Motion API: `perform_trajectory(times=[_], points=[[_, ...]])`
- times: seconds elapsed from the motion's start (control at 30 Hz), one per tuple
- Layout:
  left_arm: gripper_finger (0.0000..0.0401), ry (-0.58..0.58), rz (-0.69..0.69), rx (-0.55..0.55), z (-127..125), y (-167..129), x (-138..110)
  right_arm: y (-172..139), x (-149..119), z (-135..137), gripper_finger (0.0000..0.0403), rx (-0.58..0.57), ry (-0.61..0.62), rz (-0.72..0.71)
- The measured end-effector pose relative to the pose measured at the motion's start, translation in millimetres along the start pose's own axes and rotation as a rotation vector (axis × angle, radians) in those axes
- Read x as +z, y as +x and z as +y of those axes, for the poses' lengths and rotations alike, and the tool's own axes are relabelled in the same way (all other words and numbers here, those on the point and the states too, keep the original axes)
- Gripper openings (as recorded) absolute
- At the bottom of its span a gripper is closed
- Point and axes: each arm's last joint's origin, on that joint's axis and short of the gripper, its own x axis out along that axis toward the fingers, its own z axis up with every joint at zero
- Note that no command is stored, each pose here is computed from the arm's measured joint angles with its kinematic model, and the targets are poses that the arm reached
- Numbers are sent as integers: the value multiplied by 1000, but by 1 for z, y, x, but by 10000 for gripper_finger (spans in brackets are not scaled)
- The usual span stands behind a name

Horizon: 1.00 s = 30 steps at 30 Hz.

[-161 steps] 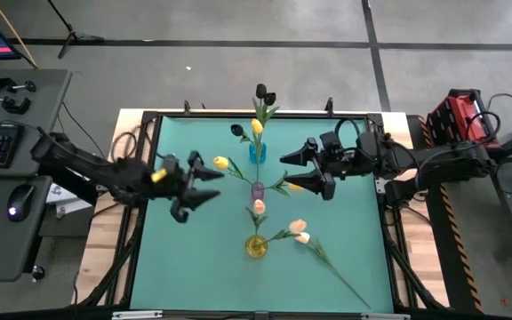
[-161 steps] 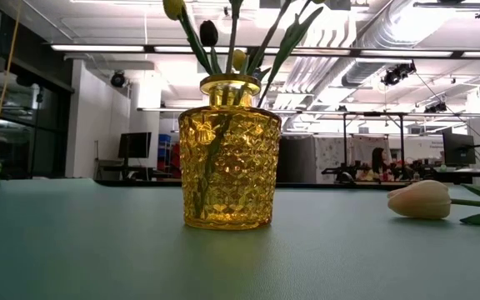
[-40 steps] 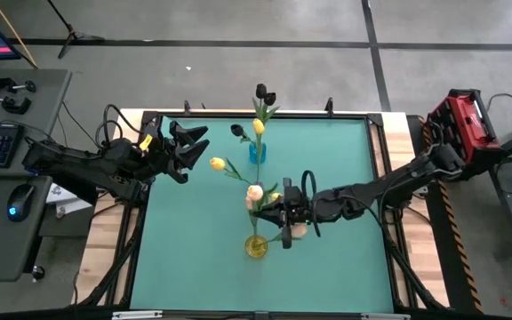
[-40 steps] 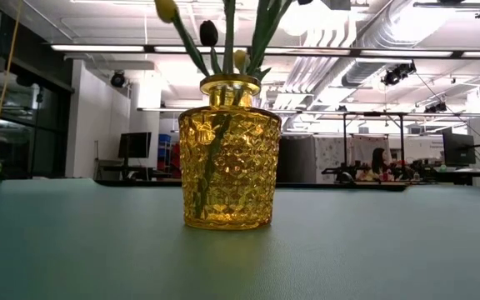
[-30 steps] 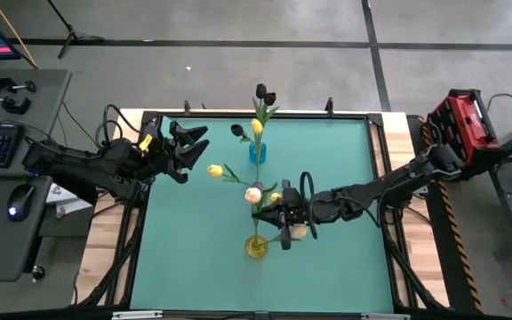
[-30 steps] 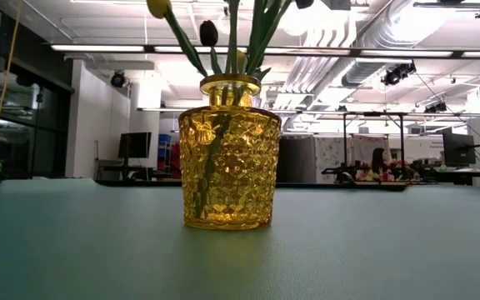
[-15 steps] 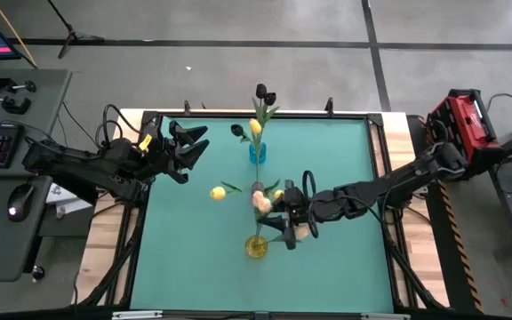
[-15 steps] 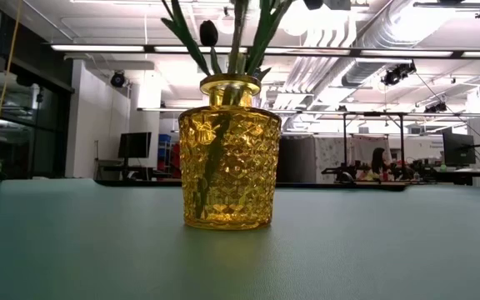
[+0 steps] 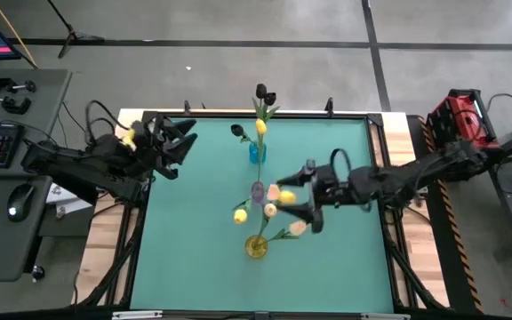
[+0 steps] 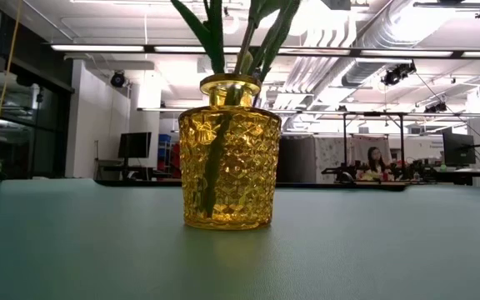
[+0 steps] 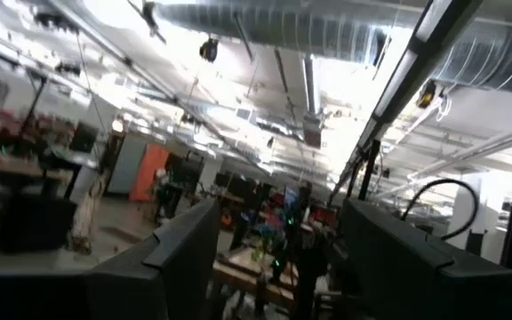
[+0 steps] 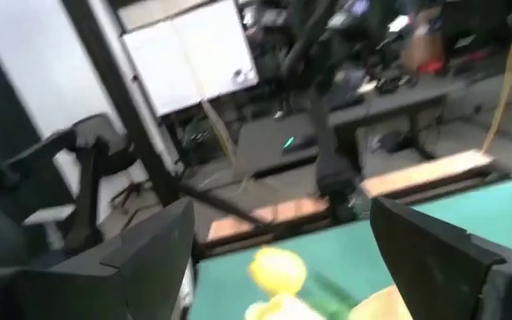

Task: Sort flowers into vase by color
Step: Return to Home Position

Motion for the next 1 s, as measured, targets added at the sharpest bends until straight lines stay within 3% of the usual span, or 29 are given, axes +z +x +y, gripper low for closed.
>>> perform_trajectory(times=[0.27,0.4,0.53,0.67,0.7,0.77,1.0], points=[[227,73,-47,1,3,-9,19,-36,36,-26,329,-135,-41,-84],[227,166,15,13,6,-14,18,-54,45,-42,307,-236,-75,-69],[195,243,107,12,13,-24,3,-68,52,-53,215,-303,-106,-67],[93,189,126,-3,26,-45,-29,-73,57,-64,53,-362,-111,-72],[59,165,108,-11,30,-52,-37,-74,58,-67,27,-372,-109,-72],[17,114,57,-36,38,-66,-53,-75,60,-74,20,-366,-95,-73],[2,54,-32,-61,63,-109,-87,-80,66,-95,6,-283,-32,-41]])
